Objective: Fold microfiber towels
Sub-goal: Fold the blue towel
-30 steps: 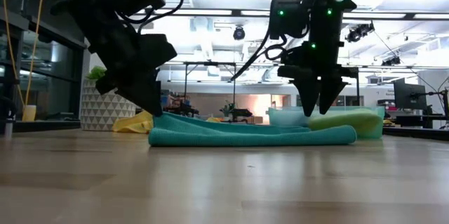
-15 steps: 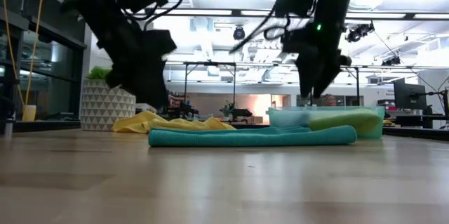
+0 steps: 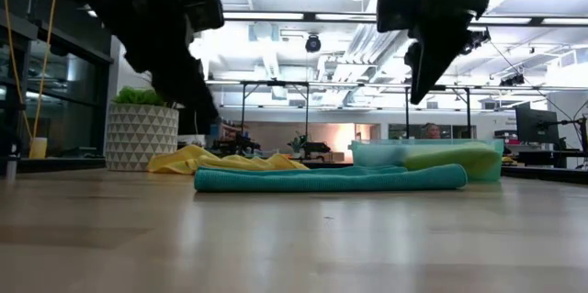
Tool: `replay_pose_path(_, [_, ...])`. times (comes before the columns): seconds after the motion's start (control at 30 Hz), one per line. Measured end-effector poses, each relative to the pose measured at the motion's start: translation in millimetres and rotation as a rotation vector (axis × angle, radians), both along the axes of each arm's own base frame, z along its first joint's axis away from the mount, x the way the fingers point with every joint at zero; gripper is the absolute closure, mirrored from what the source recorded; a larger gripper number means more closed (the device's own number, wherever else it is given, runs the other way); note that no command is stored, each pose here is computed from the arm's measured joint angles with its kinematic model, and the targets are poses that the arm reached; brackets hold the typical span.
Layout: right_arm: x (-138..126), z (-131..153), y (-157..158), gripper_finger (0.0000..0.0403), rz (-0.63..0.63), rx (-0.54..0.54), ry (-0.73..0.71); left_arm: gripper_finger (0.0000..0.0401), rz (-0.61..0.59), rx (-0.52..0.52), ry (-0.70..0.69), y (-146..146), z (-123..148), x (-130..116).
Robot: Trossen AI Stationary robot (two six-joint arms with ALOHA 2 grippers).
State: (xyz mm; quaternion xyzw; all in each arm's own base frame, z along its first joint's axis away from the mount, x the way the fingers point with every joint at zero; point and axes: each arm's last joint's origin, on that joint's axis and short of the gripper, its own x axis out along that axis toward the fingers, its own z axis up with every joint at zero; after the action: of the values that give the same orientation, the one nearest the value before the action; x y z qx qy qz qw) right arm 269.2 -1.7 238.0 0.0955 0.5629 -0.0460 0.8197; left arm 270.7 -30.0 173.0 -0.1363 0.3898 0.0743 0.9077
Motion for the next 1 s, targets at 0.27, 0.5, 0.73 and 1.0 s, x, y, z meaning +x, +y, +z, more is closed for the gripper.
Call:
replay_pose_path(0.27, [2.7, 0.1, -1.7, 0.0190, -0.014, -0.027, -0.022, 0.0219, -0.007, 0.060, 0.098, -17.4, -43.9, 12.9])
replay_pose_path(0.5, [3.4, 0.4, -2.1, 0.0190, -0.003, -0.046, -0.030, 0.0220, 0.029, 0.130, 0.146, -19.4, -64.9, 16.3])
replay_pose_path(0.73, [6.3, -5.5, 1.3, 0.0190, 0.173, -0.083, -0.010, 0.0269, -0.032, 0.209, 0.192, -22.3, -64.3, 10.9])
replay_pose_path(1.0, [21.9, -43.3, 16.4, 0.0190, 0.386, -0.079, 0.115, 0.0390, -0.132, 0.289, 0.315, -23.6, -64.1, -1.5])
